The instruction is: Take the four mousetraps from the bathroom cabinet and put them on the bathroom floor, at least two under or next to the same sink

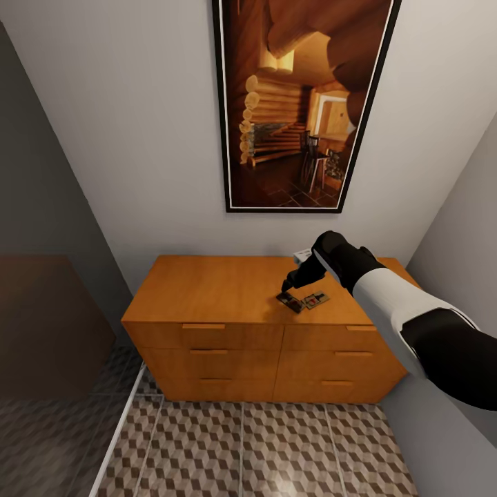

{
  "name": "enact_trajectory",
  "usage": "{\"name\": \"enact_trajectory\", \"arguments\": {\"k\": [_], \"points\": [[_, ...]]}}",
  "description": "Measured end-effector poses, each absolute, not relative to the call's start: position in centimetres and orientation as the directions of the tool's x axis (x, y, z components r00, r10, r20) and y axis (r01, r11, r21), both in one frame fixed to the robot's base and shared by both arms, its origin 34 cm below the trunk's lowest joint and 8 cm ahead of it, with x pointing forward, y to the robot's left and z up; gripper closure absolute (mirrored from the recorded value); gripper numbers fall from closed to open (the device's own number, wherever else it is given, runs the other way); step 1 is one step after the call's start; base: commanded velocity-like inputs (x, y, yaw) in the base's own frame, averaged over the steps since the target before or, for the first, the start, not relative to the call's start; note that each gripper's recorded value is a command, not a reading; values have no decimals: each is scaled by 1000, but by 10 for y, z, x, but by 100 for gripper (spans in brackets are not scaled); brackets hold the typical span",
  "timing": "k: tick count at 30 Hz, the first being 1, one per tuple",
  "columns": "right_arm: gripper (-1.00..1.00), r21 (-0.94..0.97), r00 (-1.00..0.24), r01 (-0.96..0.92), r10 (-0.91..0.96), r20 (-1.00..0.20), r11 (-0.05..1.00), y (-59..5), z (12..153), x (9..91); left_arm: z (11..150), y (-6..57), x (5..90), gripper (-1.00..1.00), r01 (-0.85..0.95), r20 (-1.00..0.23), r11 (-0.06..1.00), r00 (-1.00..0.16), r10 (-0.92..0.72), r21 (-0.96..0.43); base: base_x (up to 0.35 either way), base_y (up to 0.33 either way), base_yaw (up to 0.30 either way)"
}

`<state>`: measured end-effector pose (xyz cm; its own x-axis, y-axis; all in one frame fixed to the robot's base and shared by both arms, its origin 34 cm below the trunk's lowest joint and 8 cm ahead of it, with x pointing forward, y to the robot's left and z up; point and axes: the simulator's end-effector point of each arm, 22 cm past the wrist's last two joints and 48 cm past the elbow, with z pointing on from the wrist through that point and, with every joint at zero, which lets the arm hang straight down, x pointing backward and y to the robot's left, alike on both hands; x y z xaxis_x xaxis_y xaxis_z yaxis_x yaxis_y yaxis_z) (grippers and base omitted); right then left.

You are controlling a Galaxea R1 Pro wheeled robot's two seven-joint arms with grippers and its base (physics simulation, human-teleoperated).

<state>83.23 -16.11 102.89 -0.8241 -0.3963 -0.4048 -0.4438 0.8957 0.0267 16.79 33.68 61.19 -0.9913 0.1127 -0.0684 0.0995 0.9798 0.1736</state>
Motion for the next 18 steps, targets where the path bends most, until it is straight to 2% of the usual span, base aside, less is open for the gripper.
{"name": "enact_trajectory", "arguments": {"k": [18], "points": [[-100,31,-828,-443,-396,-397,896,-161,1023,832,611,337,165,-100,100,-60,980,-992,112,173,0,0,0]]}}
